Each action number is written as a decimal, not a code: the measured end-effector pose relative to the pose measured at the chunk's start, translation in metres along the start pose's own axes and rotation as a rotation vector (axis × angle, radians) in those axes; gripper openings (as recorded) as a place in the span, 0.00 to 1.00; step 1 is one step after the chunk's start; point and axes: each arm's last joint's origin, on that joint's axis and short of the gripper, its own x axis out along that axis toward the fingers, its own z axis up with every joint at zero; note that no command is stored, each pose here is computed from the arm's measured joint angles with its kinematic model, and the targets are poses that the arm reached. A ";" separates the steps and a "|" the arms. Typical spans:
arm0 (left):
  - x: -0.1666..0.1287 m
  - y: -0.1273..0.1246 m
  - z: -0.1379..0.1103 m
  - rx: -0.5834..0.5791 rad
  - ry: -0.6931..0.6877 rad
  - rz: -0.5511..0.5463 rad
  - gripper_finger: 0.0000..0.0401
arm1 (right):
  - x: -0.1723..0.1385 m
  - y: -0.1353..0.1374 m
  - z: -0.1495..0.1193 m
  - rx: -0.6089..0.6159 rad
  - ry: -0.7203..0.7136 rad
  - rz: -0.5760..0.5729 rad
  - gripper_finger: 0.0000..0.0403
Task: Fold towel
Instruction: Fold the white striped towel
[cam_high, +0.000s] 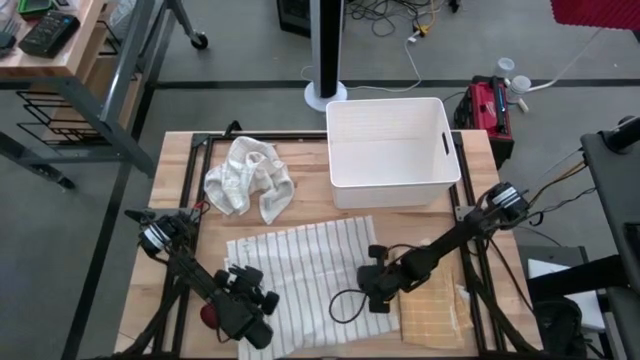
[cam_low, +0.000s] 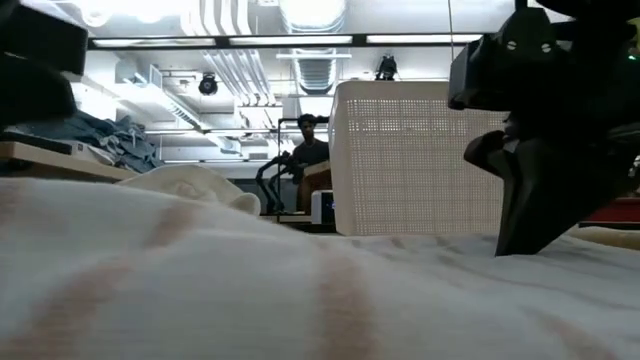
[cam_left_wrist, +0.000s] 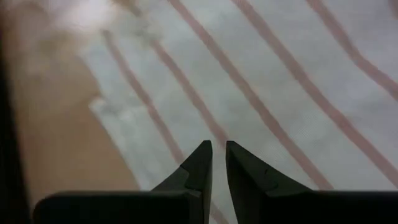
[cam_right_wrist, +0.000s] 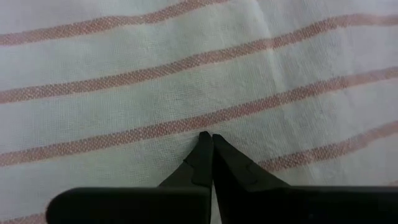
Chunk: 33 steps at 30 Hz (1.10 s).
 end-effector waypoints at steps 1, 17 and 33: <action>-0.003 -0.003 -0.002 0.015 0.011 -0.034 0.09 | -0.003 0.001 0.000 -0.004 0.000 0.001 0.00; 0.003 -0.020 -0.026 0.049 0.075 -0.245 0.09 | -0.036 -0.002 0.002 -0.050 -0.008 0.018 0.00; -0.057 -0.015 -0.010 0.196 -0.043 -0.667 0.09 | -0.064 0.005 -0.010 -0.304 0.100 0.264 0.00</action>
